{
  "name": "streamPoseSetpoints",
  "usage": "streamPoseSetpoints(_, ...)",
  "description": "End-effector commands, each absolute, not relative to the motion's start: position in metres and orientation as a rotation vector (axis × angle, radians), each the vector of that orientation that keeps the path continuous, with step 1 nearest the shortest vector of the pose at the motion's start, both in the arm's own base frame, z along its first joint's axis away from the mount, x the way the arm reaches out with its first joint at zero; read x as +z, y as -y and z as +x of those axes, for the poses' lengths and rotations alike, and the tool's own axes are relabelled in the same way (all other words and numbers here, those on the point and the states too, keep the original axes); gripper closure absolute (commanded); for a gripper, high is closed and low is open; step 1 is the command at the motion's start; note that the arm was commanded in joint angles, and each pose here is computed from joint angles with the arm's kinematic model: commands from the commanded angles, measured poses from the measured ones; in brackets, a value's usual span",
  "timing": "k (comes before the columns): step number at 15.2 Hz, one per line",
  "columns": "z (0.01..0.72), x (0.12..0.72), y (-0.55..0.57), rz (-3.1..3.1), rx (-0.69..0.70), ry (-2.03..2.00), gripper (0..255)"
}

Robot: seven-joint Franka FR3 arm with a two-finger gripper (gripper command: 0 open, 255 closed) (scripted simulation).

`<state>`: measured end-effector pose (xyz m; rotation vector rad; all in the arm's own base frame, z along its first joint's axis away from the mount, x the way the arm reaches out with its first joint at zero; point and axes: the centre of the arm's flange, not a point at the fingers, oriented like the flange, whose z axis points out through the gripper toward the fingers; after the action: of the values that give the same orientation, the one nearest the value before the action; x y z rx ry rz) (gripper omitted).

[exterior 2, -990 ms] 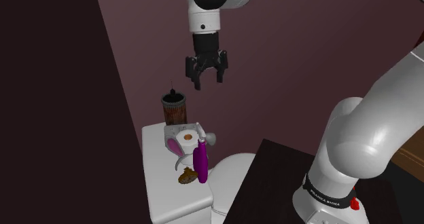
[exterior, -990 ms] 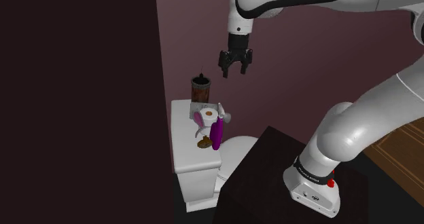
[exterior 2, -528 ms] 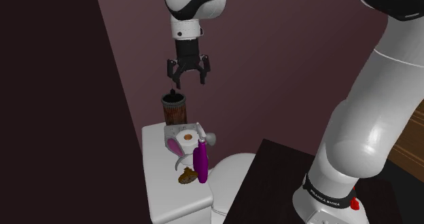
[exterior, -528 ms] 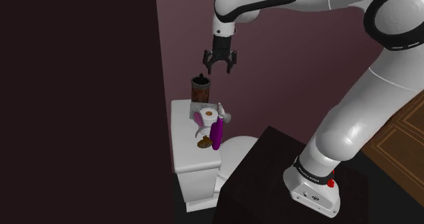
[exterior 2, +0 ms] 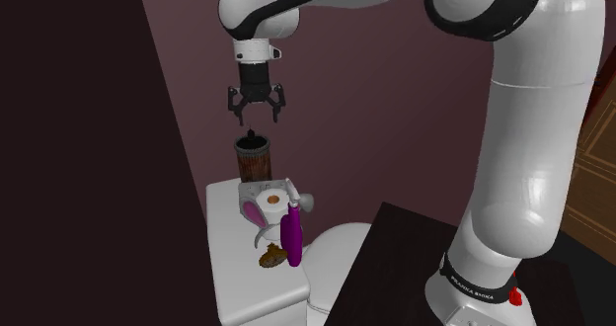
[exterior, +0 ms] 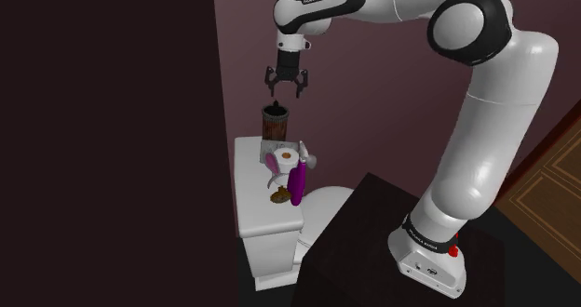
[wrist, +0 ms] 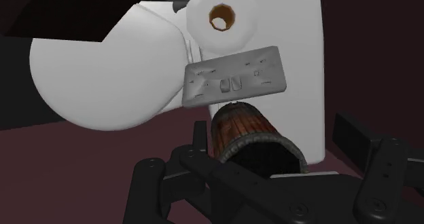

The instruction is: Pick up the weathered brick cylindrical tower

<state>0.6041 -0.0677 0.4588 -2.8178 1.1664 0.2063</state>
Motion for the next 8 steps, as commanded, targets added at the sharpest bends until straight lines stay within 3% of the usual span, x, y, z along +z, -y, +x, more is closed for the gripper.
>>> streamPoseSetpoints(1, 0.625, 0.450, 0.081, -2.778, 0.206, -1.250, 0)
streamPoseSetpoints(8, 0.690, 0.420, 0.138, -2.627, 0.205, -1.519, 0)
